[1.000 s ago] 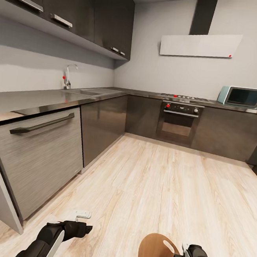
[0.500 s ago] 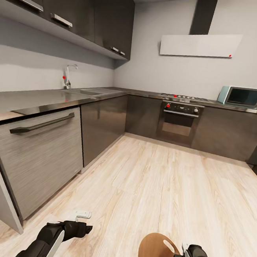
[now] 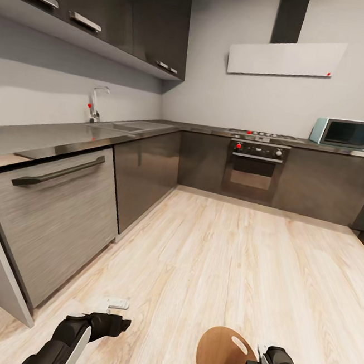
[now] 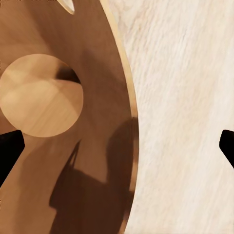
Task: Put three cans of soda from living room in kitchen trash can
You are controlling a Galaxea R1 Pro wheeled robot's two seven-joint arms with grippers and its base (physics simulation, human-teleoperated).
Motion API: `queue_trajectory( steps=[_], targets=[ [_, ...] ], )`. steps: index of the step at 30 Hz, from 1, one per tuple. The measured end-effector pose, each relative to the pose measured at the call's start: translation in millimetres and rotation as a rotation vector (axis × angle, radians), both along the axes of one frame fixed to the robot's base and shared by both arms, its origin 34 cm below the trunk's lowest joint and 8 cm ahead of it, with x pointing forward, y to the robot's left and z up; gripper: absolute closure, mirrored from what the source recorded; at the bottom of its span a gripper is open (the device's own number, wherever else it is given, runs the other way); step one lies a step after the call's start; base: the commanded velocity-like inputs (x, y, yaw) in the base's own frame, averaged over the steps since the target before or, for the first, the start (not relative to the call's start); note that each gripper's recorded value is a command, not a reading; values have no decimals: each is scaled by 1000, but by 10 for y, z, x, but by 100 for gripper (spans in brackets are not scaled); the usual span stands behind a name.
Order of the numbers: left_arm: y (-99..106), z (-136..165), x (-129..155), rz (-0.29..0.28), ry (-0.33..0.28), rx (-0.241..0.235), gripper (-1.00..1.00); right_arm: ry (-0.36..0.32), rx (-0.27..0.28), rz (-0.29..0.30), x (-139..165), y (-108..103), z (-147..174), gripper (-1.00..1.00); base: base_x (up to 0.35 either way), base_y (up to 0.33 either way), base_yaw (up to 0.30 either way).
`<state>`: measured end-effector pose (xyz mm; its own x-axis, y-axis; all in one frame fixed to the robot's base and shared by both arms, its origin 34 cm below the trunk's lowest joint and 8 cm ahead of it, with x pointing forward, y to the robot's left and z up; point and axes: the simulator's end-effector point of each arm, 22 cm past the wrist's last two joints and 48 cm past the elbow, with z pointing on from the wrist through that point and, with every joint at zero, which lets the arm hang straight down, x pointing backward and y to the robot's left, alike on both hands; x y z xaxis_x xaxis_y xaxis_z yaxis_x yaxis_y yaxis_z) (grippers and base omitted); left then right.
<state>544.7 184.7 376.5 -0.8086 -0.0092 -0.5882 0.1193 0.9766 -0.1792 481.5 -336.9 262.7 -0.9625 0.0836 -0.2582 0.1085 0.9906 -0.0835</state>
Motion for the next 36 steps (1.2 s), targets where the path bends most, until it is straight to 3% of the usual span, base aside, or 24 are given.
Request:
queue_trajectory(
  steps=[5, 6, 20, 25, 34, 36],
  targets=[
    [-1, 2, 2, 0, 0, -1, -100, 0, 0, 0, 2, 1, 1, -100, 0, 0, 0],
    [-1, 2, 2, 0, 0, -1, -100, 0, -1, 0, 2, -1, 1, 100, 0, 0, 0],
    [6, 10, 8, 2, -3, -2, -100, 3, -26, 17, 3, -45, 11, 100, 0, 0, 0],
    [6, 186, 131, 3, -76, -3, -100, -17, 6, -1, 48, 21, 91, 100, 0, 0, 0],
    [6, 411, 212, 3, -92, -3, -100, -17, -1, 4, 103, 12, 294, 100, 0, 0, 0],
    [7, 452, 225, 3, -93, -2, -100, -56, -10, 1, 175, -37, 343, 100, 0, 0, 0]
  ],
)
